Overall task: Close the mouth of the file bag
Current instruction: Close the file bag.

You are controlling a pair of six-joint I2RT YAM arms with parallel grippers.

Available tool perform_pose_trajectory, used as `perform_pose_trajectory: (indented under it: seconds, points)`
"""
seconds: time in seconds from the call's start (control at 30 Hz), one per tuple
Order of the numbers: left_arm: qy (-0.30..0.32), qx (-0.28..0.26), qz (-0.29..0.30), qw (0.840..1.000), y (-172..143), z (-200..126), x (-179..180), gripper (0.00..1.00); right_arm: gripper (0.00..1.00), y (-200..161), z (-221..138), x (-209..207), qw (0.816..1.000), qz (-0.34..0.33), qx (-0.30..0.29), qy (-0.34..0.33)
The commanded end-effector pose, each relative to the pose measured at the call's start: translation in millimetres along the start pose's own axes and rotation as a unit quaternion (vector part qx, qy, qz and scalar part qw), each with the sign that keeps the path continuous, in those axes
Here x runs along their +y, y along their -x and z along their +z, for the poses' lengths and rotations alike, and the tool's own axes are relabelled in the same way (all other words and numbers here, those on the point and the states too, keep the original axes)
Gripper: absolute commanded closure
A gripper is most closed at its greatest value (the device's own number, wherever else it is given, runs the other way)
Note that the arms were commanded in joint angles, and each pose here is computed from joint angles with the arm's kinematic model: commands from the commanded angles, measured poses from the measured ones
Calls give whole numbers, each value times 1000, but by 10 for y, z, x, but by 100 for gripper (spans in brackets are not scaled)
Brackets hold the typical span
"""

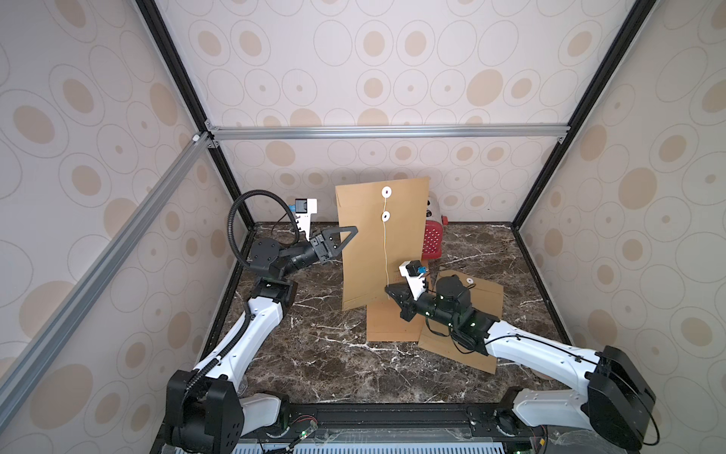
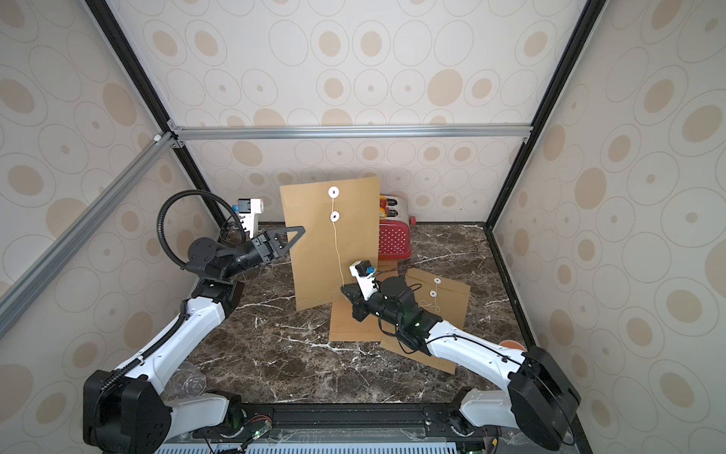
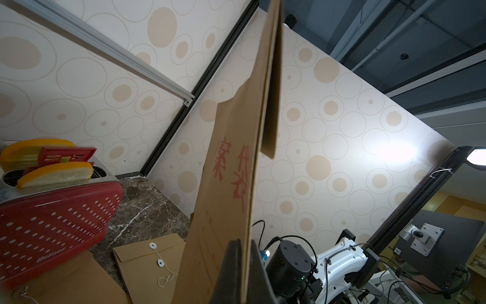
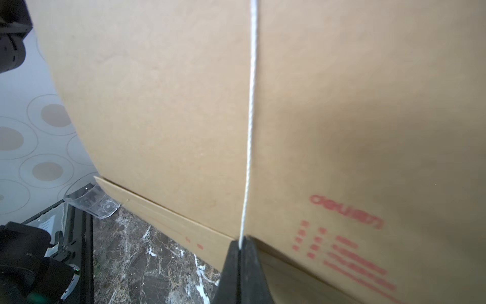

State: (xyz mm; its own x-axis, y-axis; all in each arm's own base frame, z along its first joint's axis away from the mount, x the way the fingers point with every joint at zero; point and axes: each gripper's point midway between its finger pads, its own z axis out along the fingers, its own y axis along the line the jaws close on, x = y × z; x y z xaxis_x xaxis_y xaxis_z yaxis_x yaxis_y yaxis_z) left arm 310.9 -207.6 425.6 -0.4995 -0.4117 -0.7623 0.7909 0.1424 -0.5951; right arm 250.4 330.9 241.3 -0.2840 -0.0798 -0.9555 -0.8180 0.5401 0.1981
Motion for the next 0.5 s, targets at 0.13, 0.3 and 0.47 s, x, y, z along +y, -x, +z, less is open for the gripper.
perform_pose_trajectory:
  seconds: [0.13,0.3,0.47]
  points:
    - [-35,-8,38,999,175,14,-305,100,100,191,-317,-392,999,16,6,-46]
    - [-20,3,43,999,140,13,-267,100,100,320,-452,-503,997,-17,31,-70]
    - [-18,6,48,999,128,7,-283,100,100,545,-612,-709,995,-15,39,-89]
